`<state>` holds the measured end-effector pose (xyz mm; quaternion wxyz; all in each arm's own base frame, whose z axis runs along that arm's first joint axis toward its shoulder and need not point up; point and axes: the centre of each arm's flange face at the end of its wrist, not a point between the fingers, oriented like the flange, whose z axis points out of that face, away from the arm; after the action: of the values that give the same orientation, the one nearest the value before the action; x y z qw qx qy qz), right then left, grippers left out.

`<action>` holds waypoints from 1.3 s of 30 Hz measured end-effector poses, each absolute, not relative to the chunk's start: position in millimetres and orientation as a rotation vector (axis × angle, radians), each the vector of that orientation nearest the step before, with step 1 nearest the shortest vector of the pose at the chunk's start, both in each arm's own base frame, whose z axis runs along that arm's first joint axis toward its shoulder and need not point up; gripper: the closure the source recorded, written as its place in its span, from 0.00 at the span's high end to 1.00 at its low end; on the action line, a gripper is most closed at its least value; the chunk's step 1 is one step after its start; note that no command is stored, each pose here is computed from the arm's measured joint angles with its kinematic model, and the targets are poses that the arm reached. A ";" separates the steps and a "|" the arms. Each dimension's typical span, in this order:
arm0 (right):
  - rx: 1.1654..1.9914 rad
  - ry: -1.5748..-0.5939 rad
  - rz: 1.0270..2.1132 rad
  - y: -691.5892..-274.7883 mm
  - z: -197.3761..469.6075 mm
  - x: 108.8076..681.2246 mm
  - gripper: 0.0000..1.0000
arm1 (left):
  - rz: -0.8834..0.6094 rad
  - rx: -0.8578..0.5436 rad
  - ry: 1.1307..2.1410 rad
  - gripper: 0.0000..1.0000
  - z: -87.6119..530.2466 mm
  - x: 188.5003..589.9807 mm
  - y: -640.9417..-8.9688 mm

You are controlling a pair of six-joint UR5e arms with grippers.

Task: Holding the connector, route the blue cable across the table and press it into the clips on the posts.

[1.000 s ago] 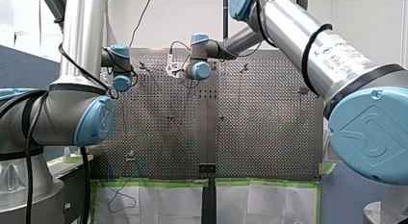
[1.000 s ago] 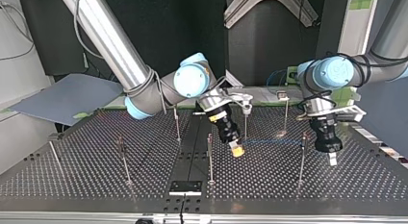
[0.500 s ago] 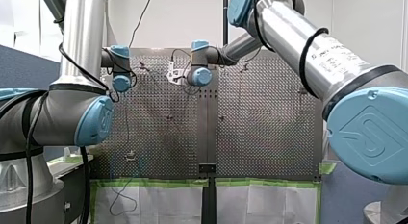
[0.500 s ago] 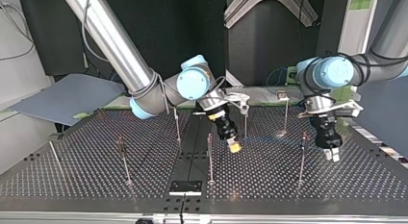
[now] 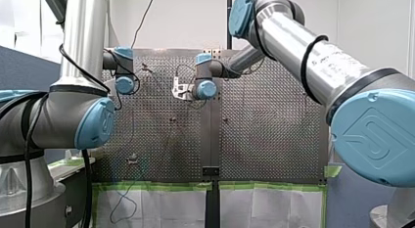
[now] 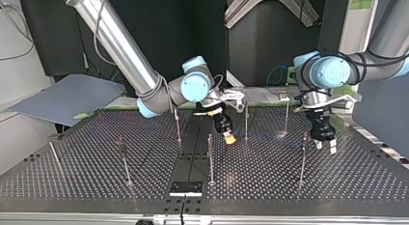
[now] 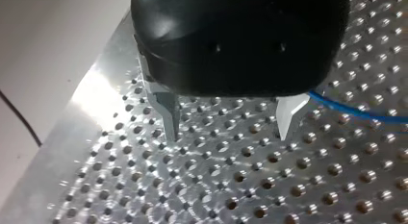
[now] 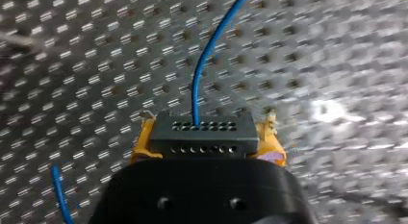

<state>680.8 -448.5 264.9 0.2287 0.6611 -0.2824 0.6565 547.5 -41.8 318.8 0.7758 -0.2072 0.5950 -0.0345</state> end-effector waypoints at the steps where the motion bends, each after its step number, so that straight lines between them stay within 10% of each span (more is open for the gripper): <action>1: 1.828 -0.784 1.798 -449.1 261.5 679.4 0.00 | -0.076 -0.449 1.296 1.00 317.8 546.7 -43.0; 39: 1.851 -0.866 1.717 -479.5 233.3 645.8 0.00 | -0.195 -0.431 1.580 1.00 321.9 435.9 -109.8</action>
<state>645.8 -479.5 233.3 0.2340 0.6743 -0.3156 0.6253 435.9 -109.8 321.9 0.6788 -0.1917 0.7035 -0.0870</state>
